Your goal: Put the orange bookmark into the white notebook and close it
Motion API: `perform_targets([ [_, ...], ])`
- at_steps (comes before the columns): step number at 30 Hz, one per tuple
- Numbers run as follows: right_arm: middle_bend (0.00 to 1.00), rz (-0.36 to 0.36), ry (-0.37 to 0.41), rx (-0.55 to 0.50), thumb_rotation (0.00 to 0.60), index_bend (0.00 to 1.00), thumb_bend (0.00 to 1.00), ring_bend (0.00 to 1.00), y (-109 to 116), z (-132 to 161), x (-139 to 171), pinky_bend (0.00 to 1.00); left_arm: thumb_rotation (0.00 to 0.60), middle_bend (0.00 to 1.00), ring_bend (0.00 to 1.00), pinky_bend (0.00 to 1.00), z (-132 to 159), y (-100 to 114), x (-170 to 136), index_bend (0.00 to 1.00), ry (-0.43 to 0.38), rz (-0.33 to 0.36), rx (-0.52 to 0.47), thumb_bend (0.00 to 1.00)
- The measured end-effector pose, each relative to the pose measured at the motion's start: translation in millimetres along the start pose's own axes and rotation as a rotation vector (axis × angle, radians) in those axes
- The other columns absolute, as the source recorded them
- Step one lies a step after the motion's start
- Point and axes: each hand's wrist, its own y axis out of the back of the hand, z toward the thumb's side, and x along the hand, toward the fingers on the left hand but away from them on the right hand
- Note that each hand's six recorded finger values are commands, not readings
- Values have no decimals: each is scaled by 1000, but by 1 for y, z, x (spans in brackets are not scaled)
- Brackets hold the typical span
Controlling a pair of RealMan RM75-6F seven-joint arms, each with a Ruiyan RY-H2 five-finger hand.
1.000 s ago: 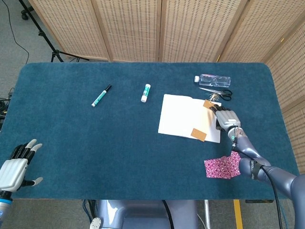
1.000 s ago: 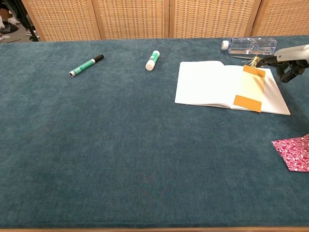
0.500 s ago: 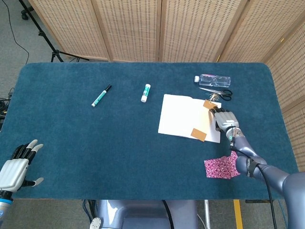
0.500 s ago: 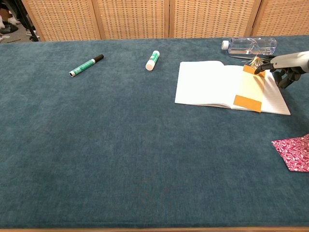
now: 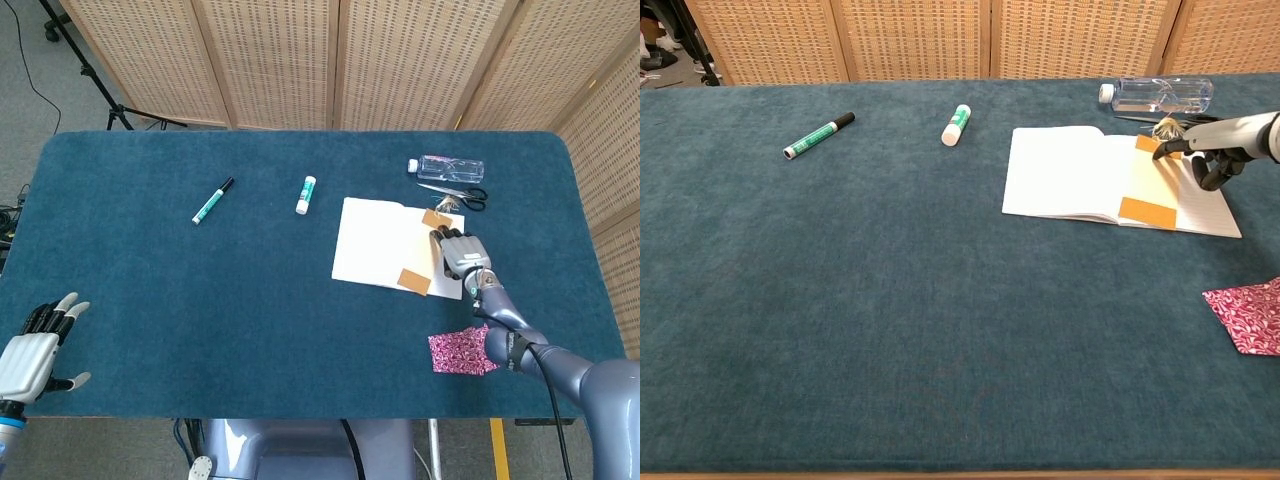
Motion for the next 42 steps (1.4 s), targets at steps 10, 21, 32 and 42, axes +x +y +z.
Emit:
perform_targets([
  [10,23,2,21,33,600,0,1000,0,1,11,-2,105,600,0,0,0,1,-1,0,0,-1,-3,4,0],
  [21,23,-3,40,48,600,0,1000,0,2,23,-3,105,600,0,0,0,1,-1,0,0,1,-1,3,0],
  [32,23,-2,52,61,600,0,1000,0,-1,30,-2,105,600,0,0,0,1,-1,-1,0,0,-1,3,0],
  [42,23,-18,59,80,600,0,1000,0,2,31,-4,105,600,0,0,0,1,-2,-1,0,1,-3,4,0],
])
